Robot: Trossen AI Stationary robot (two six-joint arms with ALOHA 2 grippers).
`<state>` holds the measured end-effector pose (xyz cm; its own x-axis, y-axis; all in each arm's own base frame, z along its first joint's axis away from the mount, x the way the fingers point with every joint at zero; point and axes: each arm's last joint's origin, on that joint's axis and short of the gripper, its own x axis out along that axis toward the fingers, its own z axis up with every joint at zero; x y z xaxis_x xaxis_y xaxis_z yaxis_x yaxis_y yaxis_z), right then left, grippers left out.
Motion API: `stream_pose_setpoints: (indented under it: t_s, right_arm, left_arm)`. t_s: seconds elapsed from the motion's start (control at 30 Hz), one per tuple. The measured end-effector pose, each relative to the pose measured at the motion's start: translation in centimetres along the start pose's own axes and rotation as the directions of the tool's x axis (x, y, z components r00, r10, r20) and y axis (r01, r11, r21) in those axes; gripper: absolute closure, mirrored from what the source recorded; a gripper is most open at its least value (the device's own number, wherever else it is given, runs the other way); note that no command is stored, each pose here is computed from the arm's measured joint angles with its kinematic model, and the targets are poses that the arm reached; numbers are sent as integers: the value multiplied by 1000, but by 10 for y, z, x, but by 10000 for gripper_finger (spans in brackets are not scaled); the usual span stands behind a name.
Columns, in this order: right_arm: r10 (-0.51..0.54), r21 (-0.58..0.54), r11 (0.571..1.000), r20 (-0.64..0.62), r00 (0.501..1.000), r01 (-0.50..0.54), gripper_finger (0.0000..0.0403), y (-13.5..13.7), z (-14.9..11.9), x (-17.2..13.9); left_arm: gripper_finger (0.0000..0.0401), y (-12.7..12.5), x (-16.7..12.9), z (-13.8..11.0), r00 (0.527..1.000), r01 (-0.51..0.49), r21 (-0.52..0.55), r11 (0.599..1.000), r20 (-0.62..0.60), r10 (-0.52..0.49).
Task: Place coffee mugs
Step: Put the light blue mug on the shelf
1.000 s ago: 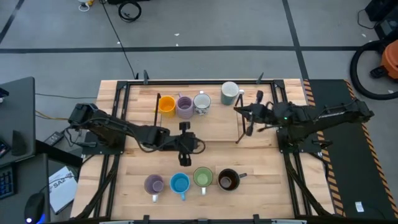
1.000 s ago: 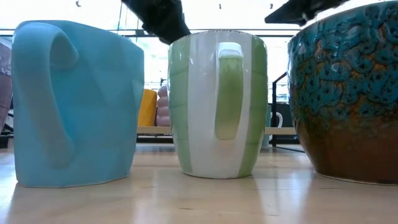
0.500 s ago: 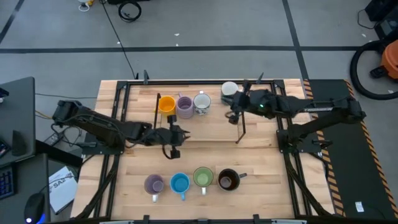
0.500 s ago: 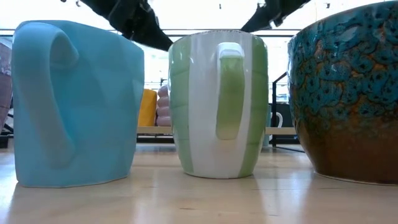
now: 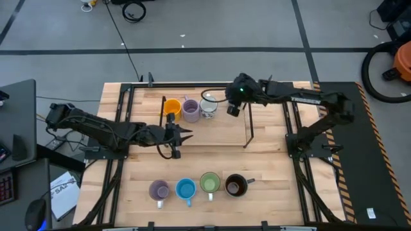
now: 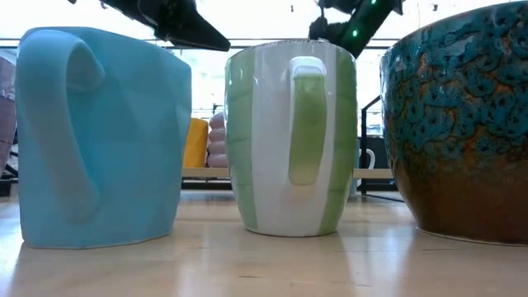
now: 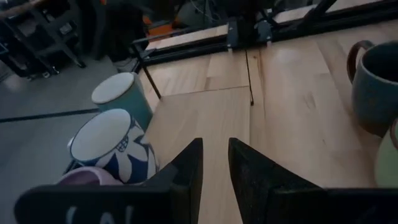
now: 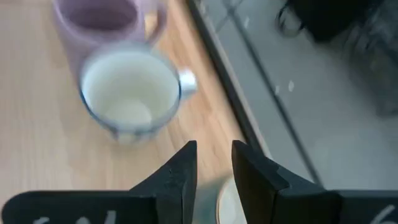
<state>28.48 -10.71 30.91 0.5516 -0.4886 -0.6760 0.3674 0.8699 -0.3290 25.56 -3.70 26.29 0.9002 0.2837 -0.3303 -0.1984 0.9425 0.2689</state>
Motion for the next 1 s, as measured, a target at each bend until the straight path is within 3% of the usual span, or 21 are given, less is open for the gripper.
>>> stream_pose_setpoints:
  t_s: [0.4, 0.8, 1.0]
  right_arm:
    - [96, 50, 995, -301, 949, -85, 296, -38, -4, 41]
    - [158, 49, 987, -468, 869, -153, 296, -39, -3, 73]
    - [159, 57, 987, -493, 856, -150, 296, -41, -7, 82]
  left_arm:
    - [319, 1, 1, -1, 1000, -3, -35, 999, -7, 3]
    - [319, 1, 1, -2, 1000, -12, -69, 998, -20, 11]
    - [319, 1, 1, -2, 1000, -14, -91, 996, -23, 12]
